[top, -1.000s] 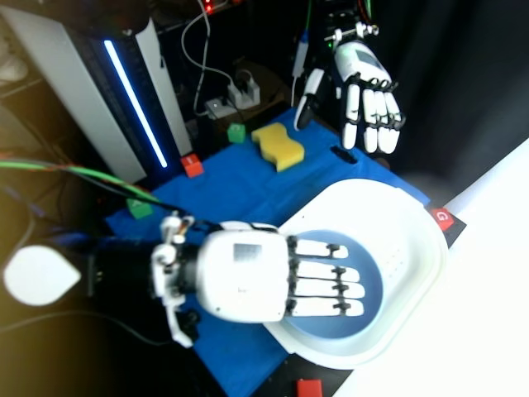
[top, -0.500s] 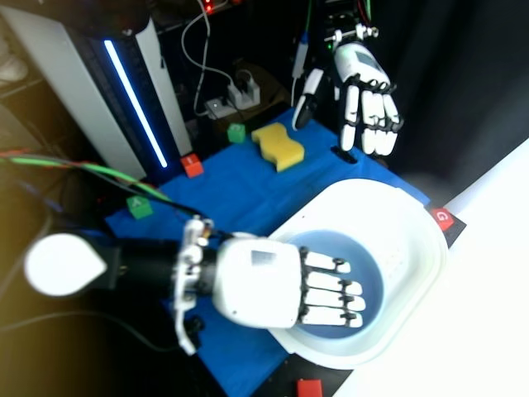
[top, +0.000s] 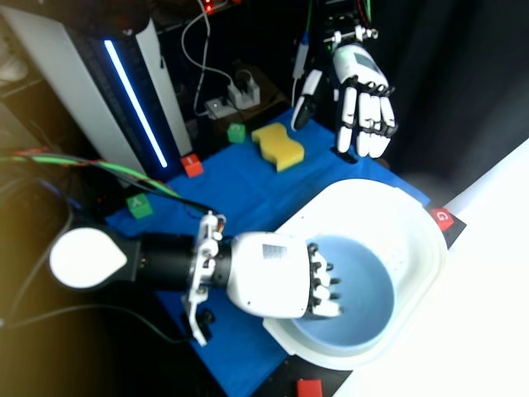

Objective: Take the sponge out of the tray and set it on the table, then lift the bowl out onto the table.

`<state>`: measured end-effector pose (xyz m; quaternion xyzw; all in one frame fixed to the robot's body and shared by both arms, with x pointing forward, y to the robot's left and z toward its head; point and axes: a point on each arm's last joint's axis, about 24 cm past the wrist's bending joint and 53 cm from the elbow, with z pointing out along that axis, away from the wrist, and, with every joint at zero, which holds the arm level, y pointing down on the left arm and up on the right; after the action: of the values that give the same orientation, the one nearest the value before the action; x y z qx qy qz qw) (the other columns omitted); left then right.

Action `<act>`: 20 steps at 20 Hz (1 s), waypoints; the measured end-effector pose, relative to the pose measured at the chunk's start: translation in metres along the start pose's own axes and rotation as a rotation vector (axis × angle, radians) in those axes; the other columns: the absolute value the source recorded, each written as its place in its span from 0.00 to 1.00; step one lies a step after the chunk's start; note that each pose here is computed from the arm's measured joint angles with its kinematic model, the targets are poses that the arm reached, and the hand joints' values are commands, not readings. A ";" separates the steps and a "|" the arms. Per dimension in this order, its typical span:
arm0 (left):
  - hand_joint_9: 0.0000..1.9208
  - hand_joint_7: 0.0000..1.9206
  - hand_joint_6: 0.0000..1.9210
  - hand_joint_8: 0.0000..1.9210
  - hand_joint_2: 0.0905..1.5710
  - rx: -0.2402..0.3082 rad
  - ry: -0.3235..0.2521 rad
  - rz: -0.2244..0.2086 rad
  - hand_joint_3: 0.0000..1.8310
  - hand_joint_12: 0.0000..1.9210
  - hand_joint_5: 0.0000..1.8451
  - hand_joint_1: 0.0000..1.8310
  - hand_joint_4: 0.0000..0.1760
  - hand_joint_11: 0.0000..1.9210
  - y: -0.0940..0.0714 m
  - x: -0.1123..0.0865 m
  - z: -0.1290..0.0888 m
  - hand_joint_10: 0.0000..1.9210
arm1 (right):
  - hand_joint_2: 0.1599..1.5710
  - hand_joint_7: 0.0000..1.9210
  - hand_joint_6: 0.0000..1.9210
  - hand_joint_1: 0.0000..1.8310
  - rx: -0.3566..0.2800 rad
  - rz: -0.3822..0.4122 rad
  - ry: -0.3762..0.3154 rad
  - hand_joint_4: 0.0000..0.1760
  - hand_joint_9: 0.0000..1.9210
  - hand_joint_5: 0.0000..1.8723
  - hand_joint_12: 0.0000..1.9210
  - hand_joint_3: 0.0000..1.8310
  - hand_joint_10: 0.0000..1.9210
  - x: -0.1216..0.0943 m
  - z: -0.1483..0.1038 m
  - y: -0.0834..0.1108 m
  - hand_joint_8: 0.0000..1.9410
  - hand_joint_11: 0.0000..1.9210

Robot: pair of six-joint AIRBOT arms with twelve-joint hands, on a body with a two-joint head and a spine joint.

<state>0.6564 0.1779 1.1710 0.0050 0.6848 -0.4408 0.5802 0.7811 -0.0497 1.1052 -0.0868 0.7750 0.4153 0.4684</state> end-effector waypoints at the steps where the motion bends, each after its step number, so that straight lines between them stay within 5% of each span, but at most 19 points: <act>1: 0.15 0.16 0.00 0.00 0.54 0.001 -0.001 0.000 0.00 0.46 0.20 0.43 0.52 0.01 0.000 0.000 0.000 0.00 | 0.70 0.61 0.54 0.63 0.000 -0.003 0.002 0.00 0.73 0.50 1.00 0.00 1.00 0.001 0.000 0.000 1.00 0.77; 5: 0.14 0.16 0.00 0.00 0.54 0.001 -0.001 -0.001 0.00 0.42 0.21 0.43 0.55 0.00 0.000 0.000 0.000 0.00 | 0.69 0.60 0.54 0.63 0.001 -0.003 0.004 0.00 0.70 0.50 1.00 0.00 1.00 0.002 0.001 0.001 1.00 0.74; 8: 0.14 0.17 0.00 0.00 0.53 0.000 -0.001 -0.001 0.00 0.39 0.21 0.42 0.49 0.00 0.000 0.000 0.000 0.00 | 0.66 0.65 0.46 0.64 -0.013 -0.004 0.005 0.00 0.76 0.55 1.00 0.00 1.00 0.002 0.001 0.004 1.00 0.79; 12: 0.13 0.17 0.00 0.00 0.53 0.000 -0.001 -0.001 0.00 0.31 0.21 0.43 0.40 0.00 0.000 0.000 0.000 0.00 | 0.68 0.66 0.50 0.64 -0.082 -0.002 -0.006 0.00 0.77 0.53 1.00 0.00 1.00 -0.009 -0.003 0.027 1.00 0.79; 13: 0.13 0.17 0.00 0.00 0.53 0.000 -0.001 0.000 0.00 0.33 0.22 0.44 0.31 0.00 0.000 0.000 0.000 0.00 | 0.70 0.62 0.55 0.63 -0.107 0.000 -0.015 0.00 0.73 0.49 1.00 0.00 1.00 -0.015 -0.005 0.035 0.94 0.75; 15: 0.13 0.17 0.00 0.00 0.52 0.001 -0.003 -0.001 0.00 0.33 0.22 0.44 0.38 0.00 0.000 -0.001 0.000 0.00 | 0.75 0.65 0.65 0.60 -0.159 0.009 -0.032 0.00 0.70 0.42 1.00 0.00 0.91 -0.027 -0.011 0.051 0.70 0.69; 17: 0.14 0.17 0.00 0.00 0.53 0.001 -0.003 -0.002 0.00 0.37 0.22 0.43 0.38 0.00 0.000 -0.001 0.000 0.00 | 0.78 0.66 0.70 0.58 -0.182 0.007 -0.026 0.00 0.65 0.39 0.84 0.00 0.60 -0.026 -0.013 0.059 0.33 0.58; 18: 0.14 0.17 0.00 0.00 0.53 0.002 -0.003 -0.003 0.00 0.38 0.22 0.43 0.38 0.00 0.000 0.000 0.000 0.00 | 0.86 0.70 0.38 0.44 -0.189 -0.003 -0.017 0.00 0.68 0.47 0.80 0.01 0.54 -0.024 -0.014 0.061 0.23 0.60; 19: 0.14 0.18 0.00 0.00 0.53 0.004 -0.003 -0.006 0.00 0.35 0.22 0.43 0.45 0.00 -0.001 0.001 0.001 0.00 | 0.90 0.72 0.21 0.37 -0.190 -0.007 -0.015 0.00 0.68 0.53 0.82 0.00 0.56 -0.023 -0.015 0.061 0.21 0.61; 20: 0.15 0.18 0.00 0.00 0.53 0.006 -0.002 -0.007 0.00 0.40 0.22 0.43 0.41 0.00 -0.001 0.001 0.001 0.00 | 0.90 0.72 0.11 0.33 -0.192 -0.007 -0.017 0.00 0.67 0.57 0.87 0.00 0.65 -0.025 -0.017 0.061 0.29 0.61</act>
<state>0.6561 0.1758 1.1708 0.0040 0.6828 -0.4451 0.5793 0.7520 -0.0296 1.1630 -0.1306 0.7273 0.4867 0.4660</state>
